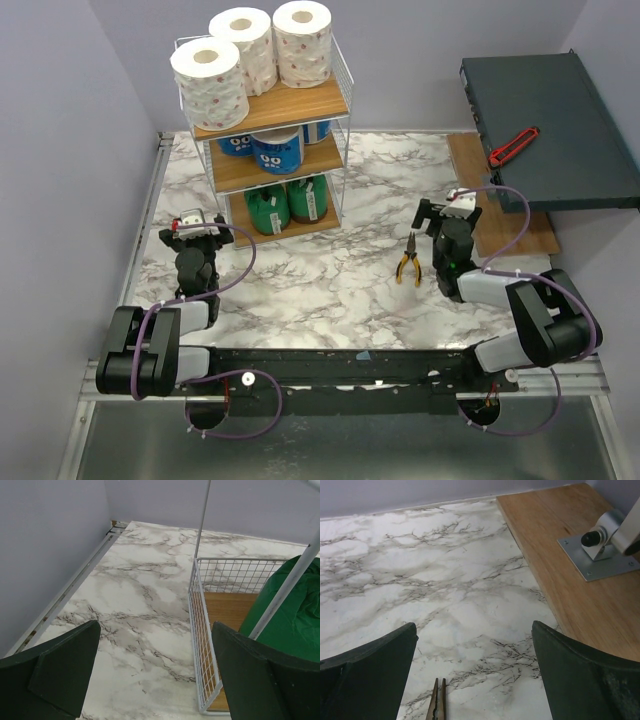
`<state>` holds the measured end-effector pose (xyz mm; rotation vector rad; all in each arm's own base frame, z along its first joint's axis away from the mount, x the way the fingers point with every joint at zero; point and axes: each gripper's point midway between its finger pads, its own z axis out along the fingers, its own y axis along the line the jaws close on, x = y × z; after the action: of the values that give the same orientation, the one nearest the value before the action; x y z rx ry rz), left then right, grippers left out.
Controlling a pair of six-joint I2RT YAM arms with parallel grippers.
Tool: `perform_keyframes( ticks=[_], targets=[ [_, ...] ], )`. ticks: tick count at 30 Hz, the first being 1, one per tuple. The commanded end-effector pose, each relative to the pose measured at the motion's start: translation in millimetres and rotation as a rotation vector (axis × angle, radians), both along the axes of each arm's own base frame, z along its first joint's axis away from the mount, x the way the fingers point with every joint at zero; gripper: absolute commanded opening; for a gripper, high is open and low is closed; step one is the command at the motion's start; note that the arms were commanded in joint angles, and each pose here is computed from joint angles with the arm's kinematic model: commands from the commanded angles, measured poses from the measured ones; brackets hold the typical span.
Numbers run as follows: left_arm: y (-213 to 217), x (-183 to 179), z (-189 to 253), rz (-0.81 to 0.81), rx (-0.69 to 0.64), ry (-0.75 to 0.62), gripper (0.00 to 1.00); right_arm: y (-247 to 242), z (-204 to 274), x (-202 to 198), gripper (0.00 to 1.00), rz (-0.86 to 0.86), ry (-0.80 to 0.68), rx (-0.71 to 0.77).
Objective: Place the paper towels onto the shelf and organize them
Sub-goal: Reset both arms
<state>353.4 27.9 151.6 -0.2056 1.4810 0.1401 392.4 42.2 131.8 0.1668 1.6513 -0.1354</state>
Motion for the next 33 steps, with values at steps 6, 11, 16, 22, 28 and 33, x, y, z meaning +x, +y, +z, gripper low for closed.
perform_keyframes(
  ticks=[6, 11, 16, 22, 28, 33],
  targets=[
    [-3.9, 6.4, 4.0, -0.024, 0.0, -0.001, 0.98, -17.6, -26.7, -19.8, 1.0, -0.056, 0.075, -0.045],
    [-3.8, 6.7, 4.5, -0.023, 0.0, -0.002, 0.99, -15.2, -25.9, -25.1, 1.0, -0.023, 0.021, -0.029],
    [-6.3, 8.0, 4.6, -0.038, 0.01, 0.002, 0.99, 8.8, -27.3, -16.2, 1.0, 0.135, 0.01, -0.1],
    [-9.3, 4.1, 6.3, -0.053, 0.023, -0.02, 0.98, -7.4, -31.0, -9.6, 1.0, 0.033, -0.001, -0.09],
    [-4.3, -2.3, 8.2, -0.022, 0.003, -0.05, 0.98, -29.3, -32.0, -6.4, 1.0, -0.075, -0.019, -0.021],
    [-3.7, 2.0, 6.4, -0.017, 0.005, -0.027, 0.99, -31.7, -43.7, 9.1, 1.0, -0.016, 0.056, 0.03]
  ],
)
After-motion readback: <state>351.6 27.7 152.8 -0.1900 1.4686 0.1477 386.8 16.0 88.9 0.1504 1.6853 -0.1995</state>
